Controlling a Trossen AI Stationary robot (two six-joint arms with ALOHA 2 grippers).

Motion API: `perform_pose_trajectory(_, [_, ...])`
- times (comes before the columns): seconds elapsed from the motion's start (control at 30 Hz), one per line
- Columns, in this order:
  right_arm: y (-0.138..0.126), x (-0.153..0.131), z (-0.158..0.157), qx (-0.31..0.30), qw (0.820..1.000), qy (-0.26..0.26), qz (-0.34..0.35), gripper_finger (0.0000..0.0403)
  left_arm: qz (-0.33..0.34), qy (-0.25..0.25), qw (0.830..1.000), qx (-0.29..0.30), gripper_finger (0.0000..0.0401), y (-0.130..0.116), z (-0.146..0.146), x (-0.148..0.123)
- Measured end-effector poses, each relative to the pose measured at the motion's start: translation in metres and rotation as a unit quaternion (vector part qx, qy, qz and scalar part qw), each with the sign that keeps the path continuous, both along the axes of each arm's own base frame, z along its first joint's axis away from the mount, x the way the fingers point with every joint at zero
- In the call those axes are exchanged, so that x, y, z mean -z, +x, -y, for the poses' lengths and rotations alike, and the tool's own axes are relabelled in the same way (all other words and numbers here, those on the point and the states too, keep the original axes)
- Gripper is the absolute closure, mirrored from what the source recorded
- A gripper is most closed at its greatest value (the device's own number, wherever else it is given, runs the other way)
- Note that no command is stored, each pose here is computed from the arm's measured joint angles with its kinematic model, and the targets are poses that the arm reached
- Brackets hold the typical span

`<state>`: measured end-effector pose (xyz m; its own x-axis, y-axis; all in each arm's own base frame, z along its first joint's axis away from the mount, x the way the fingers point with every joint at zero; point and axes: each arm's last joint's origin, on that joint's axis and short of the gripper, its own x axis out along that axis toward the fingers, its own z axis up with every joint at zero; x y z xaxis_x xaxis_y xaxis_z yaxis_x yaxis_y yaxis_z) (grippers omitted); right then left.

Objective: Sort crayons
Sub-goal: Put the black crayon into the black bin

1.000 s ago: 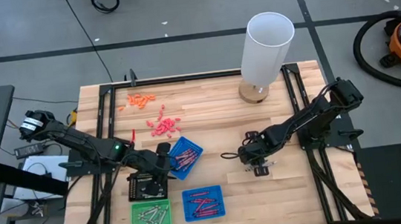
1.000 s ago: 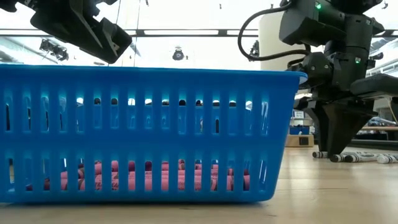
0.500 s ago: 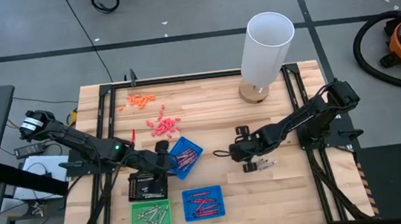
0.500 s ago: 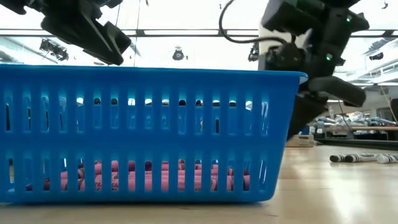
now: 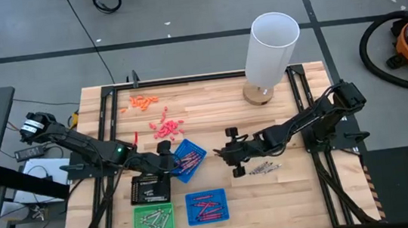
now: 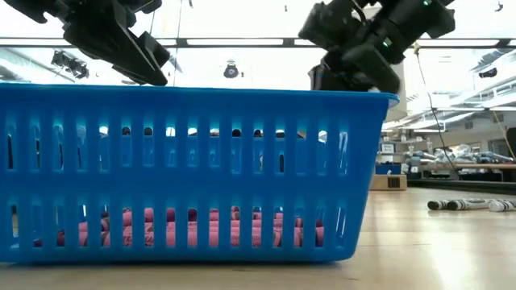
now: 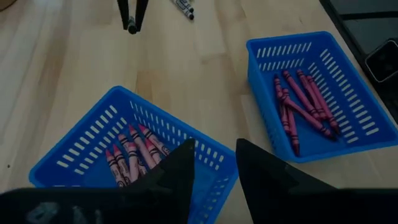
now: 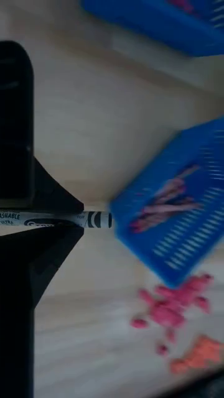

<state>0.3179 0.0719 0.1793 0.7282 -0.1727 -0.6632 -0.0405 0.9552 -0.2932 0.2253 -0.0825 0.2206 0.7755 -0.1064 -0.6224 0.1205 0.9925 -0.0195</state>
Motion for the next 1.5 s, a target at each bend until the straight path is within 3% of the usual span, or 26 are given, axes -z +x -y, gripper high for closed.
perform_pose_trajectory(0.23, [0.009,-0.012,-0.003,-0.031,0.997,-0.016,0.069,0.0364,0.004,0.007,1.000,-0.020,0.0211,0.000,-0.001,0.000])
perform_pose_trajectory(0.4, [0.018,-0.027,-0.005,-0.059,0.986,-0.047,0.148,0.0364,0.031,0.039,0.998,-0.042,0.0179,0.003,-0.003,-0.003])
perform_pose_trajectory(0.63, [0.027,-0.056,-0.005,-0.081,0.951,-0.096,0.284,0.0364,0.073,0.077,0.992,-0.068,0.0188,0.006,-0.004,-0.009])
perform_pose_trajectory(0.97, [0.029,-0.074,0.001,-0.114,0.917,-0.069,0.376,0.0364,0.148,0.106,0.981,-0.069,0.0195,0.014,-0.006,-0.023])
perform_pose_trajectory(1.2, [0.029,-0.079,0.000,-0.130,0.905,-0.047,0.402,0.0364,0.185,0.129,0.972,-0.061,0.0195,0.022,-0.007,-0.027])
perform_pose_trajectory(1.5, [0.029,-0.078,-0.001,-0.137,0.905,-0.037,0.401,0.0364,0.241,0.130,0.958,-0.083,0.0195,0.044,-0.012,-0.023])
